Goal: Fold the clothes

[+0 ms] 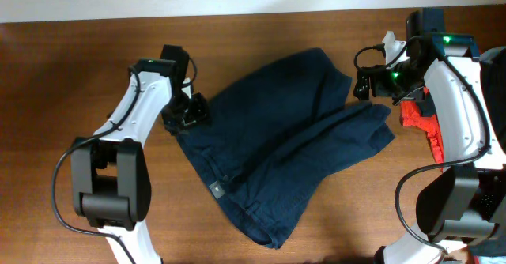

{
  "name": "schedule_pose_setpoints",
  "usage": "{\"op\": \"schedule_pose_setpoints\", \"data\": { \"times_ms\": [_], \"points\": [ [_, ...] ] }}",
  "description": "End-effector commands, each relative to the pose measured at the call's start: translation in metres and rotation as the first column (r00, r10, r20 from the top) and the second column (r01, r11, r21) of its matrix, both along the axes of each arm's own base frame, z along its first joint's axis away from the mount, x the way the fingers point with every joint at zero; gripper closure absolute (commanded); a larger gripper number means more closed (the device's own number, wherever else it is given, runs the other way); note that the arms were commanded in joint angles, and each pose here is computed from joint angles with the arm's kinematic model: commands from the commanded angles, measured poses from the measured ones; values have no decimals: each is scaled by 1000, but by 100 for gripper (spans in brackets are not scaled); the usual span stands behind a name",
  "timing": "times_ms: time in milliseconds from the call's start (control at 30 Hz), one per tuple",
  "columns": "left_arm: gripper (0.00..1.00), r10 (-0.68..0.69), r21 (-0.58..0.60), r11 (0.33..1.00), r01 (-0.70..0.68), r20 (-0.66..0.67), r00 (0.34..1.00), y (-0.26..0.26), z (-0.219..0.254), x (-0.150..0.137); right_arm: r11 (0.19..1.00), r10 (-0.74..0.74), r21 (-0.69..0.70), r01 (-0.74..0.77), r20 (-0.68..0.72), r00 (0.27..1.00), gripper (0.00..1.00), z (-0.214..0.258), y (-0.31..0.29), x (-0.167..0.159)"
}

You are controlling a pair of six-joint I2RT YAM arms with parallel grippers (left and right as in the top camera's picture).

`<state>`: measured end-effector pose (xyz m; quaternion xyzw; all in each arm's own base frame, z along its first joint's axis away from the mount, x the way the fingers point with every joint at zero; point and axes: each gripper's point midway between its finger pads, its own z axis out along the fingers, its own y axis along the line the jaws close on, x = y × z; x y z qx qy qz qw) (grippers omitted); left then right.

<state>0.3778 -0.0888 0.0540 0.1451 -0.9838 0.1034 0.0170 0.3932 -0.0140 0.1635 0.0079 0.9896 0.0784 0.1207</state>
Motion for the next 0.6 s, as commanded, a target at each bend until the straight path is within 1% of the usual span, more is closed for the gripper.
{"op": "schedule_pose_setpoints", "data": {
  "times_ms": [0, 67, 100, 133, 333, 467, 567],
  "points": [
    [37, 88, 22, 996, -88, 8, 996, 18, 0, 3, 1000, -13, -3, 13, -13, 1000, 1, -3, -3, -1],
    [37, 142, 78, 987, -143, 13, 990, 33, -1, 5, 1000, -13, -3, 13, -13, 1000, 1, -3, -3, -1],
    [37, 198, 94, 976, -198, 8, 980, 41, -1, 5, 1000, -13, -3, 13, -13, 1000, 1, -3, -3, -1],
    [37, 215, 93, 972, -215, 7, 977, 44, -1, 5, 1000, -13, -3, 13, -13, 1000, 1, -3, -3, -1],
    [37, 217, 98, 972, -215, -10, 976, 44, -6, 0, 1000, -13, -3, 13, -13, 1000, 1, -3, -3, -1],
    [38, 265, 106, 960, -260, -39, 964, 45, -18, -9, 1000, -13, -3, 13, -13, 1000, 1, -3, -3, -1],
    [42, 282, 105, 955, -276, -45, 958, 45, -24, -12, 1000, -13, -3, 13, -13, 1000, 1, -3, -3, -1]
  ]
}}
